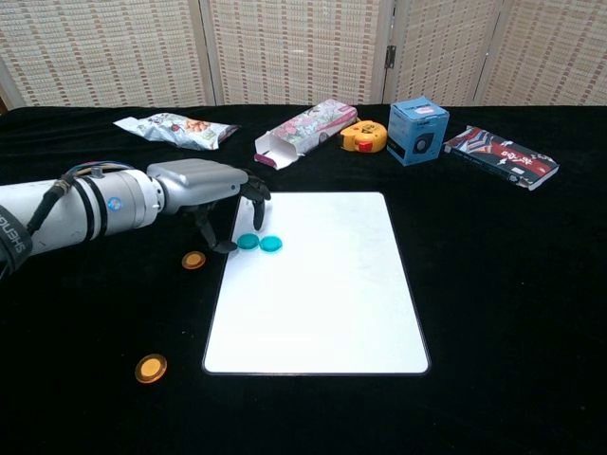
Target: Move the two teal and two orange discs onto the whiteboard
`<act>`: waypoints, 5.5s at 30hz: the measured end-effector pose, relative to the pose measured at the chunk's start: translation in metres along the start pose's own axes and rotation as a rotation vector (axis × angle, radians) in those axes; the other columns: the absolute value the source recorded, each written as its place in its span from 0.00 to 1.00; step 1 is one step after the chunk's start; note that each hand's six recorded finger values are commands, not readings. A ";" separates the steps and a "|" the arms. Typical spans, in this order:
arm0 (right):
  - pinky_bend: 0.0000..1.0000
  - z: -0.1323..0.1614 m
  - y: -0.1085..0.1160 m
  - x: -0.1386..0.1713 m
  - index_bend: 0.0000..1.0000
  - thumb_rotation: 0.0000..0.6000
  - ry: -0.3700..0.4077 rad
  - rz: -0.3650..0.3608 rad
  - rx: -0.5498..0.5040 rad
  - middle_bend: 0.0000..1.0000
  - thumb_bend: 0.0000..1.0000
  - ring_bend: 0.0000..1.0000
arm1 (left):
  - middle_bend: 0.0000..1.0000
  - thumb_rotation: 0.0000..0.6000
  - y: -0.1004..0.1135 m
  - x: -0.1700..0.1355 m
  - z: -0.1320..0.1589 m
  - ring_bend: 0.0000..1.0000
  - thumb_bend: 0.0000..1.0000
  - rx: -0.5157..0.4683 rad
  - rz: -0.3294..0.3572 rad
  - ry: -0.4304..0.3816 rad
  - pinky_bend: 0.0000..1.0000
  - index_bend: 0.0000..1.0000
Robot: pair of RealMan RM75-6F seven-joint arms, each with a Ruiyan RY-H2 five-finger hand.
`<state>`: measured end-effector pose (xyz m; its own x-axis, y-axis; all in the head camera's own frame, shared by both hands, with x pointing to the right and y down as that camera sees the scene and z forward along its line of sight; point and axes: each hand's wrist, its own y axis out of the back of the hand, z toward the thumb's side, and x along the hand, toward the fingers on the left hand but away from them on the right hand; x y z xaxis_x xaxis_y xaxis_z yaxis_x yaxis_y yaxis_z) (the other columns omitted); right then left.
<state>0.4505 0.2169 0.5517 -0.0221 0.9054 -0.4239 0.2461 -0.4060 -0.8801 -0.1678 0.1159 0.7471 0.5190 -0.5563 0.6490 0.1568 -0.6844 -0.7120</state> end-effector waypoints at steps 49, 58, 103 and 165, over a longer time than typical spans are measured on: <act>0.00 0.005 -0.004 0.000 0.00 1.00 0.038 0.001 -0.017 0.05 0.36 0.05 | 0.16 1.00 -0.030 -0.059 -0.028 0.00 0.41 0.027 0.026 0.002 0.00 0.41; 0.00 0.004 -0.004 0.000 0.00 1.00 0.034 0.002 -0.016 0.05 0.36 0.05 | 0.16 1.00 -0.033 -0.056 -0.027 0.00 0.41 0.029 0.019 0.005 0.00 0.42; 0.00 0.009 -0.008 -0.005 0.00 1.00 0.037 0.018 -0.010 0.05 0.36 0.05 | 0.16 1.00 0.004 -0.050 0.029 0.00 0.42 0.017 0.066 -0.170 0.00 0.51; 0.00 0.019 -0.013 -0.005 0.00 1.00 0.078 0.019 -0.026 0.05 0.36 0.05 | 0.12 1.00 -0.041 -0.164 0.032 0.00 0.41 0.182 0.058 -0.304 0.00 0.42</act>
<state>0.4286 0.2147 0.5608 0.0585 0.9050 -0.4214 0.2713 -0.4207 -0.8657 -0.2326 0.2509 0.6613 0.7534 -0.4078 0.5159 0.2522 -0.5454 -0.7993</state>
